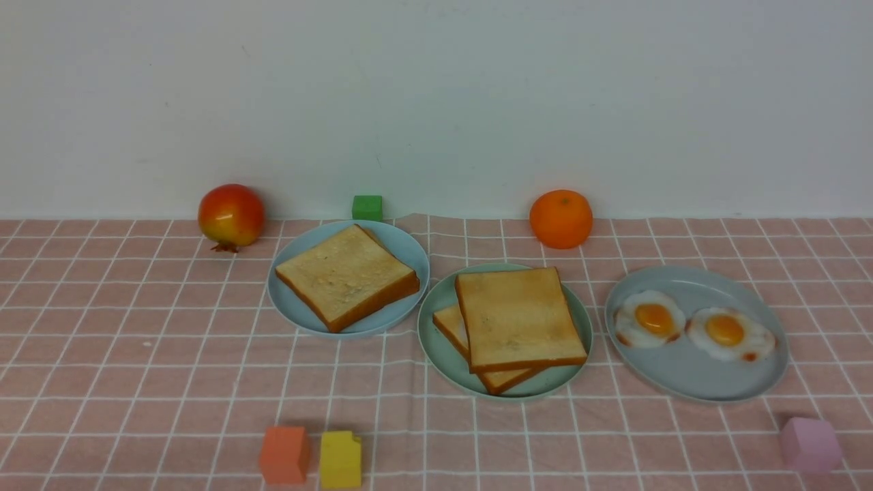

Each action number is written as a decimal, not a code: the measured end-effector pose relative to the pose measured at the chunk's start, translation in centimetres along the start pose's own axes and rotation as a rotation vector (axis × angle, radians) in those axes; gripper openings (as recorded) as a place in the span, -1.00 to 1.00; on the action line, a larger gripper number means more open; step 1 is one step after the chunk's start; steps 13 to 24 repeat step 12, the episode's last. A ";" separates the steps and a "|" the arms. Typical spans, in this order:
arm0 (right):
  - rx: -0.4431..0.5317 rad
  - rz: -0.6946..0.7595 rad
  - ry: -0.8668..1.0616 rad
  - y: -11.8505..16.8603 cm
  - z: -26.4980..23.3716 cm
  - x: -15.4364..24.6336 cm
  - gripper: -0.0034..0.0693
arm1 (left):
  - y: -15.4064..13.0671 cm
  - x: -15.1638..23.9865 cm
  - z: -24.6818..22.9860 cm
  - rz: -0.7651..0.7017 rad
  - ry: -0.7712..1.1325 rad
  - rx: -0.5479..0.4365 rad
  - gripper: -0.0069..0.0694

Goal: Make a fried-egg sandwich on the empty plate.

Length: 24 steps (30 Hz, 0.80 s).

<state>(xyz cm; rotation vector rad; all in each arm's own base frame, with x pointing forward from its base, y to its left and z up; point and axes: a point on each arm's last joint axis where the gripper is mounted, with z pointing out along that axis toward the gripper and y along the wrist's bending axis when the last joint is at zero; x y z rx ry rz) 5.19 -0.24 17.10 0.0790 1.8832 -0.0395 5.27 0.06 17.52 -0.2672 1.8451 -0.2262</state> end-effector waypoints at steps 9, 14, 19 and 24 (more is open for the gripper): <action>0.000 0.000 0.000 0.0 0.0 0.0 -0.53 | 0.0 0.0 0.0 0.000 0.000 0.000 -0.66; 0.000 0.000 0.000 0.0 0.0 0.0 -0.53 | 0.0 0.0 0.0 0.000 0.000 0.000 -0.66; 0.000 0.000 0.000 0.0 0.0 0.0 -0.53 | 0.0 0.0 0.0 0.000 0.000 0.000 -0.66; 0.000 0.000 0.000 0.0 0.0 0.0 -0.53 | 0.0 0.0 0.0 0.000 0.000 0.000 -0.66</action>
